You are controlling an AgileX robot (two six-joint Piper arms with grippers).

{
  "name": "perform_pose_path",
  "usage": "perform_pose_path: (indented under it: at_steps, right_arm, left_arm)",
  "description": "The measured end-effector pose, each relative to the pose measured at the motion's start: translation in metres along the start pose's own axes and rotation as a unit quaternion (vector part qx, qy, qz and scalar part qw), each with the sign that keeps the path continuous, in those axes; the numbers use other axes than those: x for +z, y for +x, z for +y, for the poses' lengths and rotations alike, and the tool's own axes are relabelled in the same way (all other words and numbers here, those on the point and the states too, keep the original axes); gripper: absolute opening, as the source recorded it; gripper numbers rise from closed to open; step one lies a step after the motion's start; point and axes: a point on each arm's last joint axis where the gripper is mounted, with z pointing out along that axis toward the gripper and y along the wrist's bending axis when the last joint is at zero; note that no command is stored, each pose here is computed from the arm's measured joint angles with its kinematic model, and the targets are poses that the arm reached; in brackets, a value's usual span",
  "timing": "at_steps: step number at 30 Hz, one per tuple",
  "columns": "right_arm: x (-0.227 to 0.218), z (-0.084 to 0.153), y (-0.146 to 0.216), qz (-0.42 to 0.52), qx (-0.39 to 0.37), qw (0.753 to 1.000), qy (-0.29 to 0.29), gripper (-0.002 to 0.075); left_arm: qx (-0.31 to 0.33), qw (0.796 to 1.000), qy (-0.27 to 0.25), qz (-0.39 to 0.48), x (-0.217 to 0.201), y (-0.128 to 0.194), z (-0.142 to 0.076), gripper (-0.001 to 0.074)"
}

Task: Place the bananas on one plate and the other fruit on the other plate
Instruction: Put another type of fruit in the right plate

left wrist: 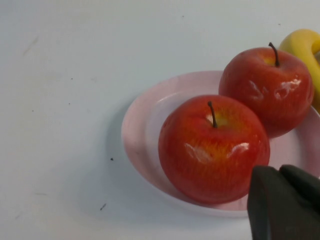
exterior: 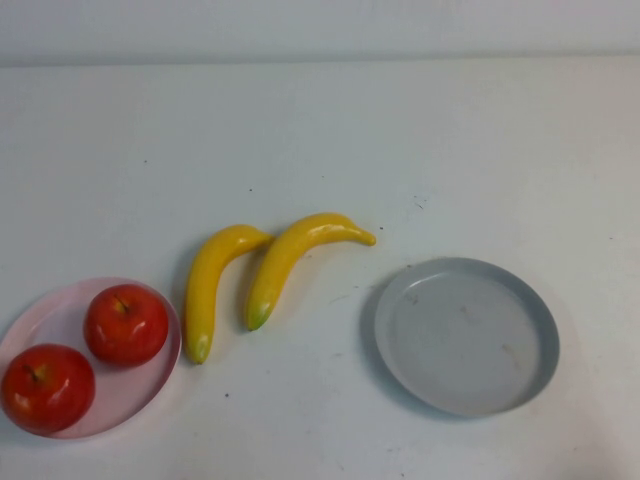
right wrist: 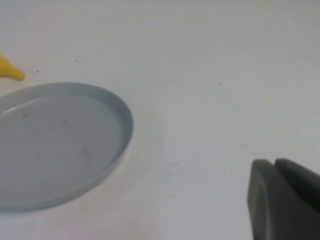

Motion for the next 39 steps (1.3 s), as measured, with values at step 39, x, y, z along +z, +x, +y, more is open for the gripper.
perform_pose_path:
  at_steps: [39]
  right_arm:
    - [-0.01, 0.016, -0.055, -0.057, 0.308, 0.944, -0.105, -0.0017]
  left_arm:
    - [0.0, 1.0, 0.0, 0.0, 0.0, 0.0, 0.0, -0.0004]
